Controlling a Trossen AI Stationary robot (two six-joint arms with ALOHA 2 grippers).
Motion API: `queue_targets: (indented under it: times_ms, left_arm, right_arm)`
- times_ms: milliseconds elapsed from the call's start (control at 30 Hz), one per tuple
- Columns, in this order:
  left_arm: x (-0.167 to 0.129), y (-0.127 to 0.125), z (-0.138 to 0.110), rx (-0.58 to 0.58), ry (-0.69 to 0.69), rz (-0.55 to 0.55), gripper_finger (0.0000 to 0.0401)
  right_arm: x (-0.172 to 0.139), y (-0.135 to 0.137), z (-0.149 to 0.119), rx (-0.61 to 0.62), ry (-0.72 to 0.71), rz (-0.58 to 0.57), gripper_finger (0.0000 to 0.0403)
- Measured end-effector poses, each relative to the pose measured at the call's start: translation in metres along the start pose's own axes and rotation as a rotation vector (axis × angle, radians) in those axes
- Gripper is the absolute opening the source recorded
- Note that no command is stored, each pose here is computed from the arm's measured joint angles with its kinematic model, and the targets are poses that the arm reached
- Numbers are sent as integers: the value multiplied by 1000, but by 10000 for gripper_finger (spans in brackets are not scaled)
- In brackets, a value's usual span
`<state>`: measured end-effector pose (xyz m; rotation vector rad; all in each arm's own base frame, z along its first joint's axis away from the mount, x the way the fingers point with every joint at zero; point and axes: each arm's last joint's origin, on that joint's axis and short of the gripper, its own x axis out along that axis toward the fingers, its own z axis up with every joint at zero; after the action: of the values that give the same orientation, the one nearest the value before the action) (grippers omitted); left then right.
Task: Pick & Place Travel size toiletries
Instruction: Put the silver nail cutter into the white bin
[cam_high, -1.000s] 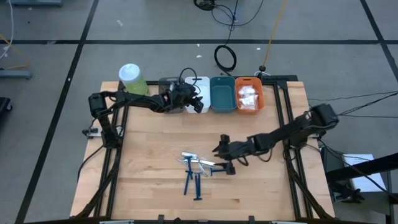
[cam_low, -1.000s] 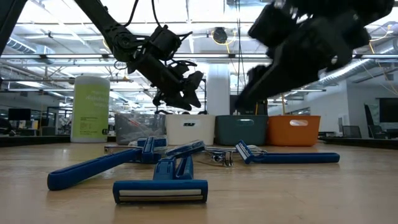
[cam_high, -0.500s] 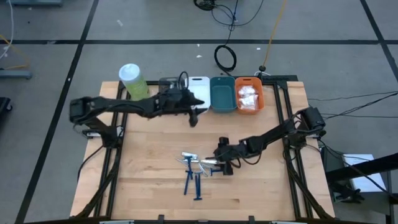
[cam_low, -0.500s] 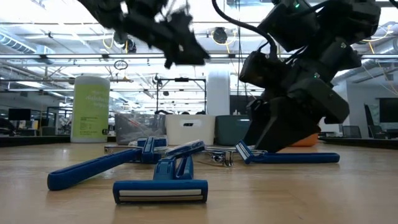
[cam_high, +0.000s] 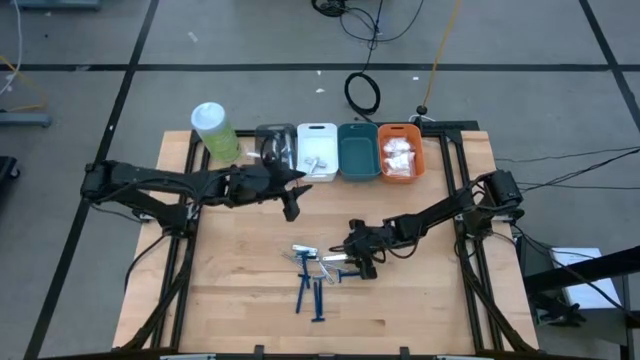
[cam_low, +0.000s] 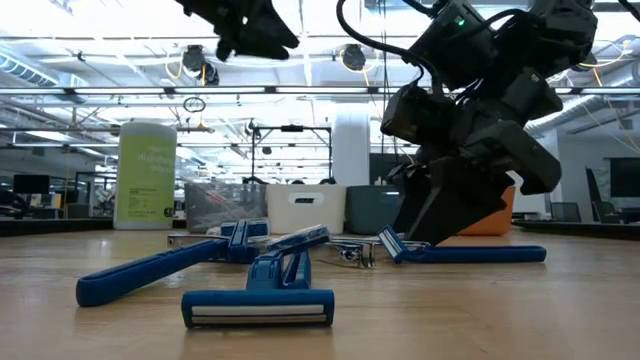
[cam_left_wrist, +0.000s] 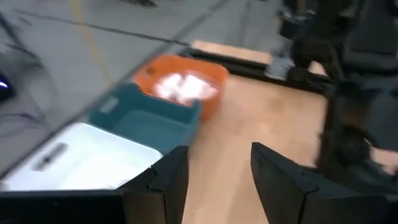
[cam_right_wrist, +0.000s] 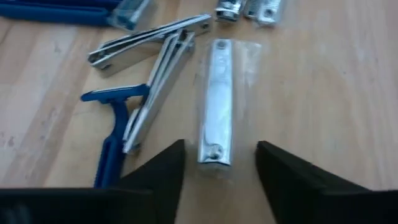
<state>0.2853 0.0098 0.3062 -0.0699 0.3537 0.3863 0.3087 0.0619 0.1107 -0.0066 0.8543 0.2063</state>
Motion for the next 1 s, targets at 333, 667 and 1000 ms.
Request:
queue_targets:
  times_ms: [333,667,1000]
  left_arm:
    - [7,-8,-9,49,35,72,170]
    - [10,-8,-12,72,52,75,170]
    - [14,-9,-21,93,-11,55,170]
  right_arm:
    - [0,-8,0,-60,-5,-8,40]
    - [-22,-22,6,-44,-19,-104,40]
    - [-86,-51,-16,34,-437,-259,40]
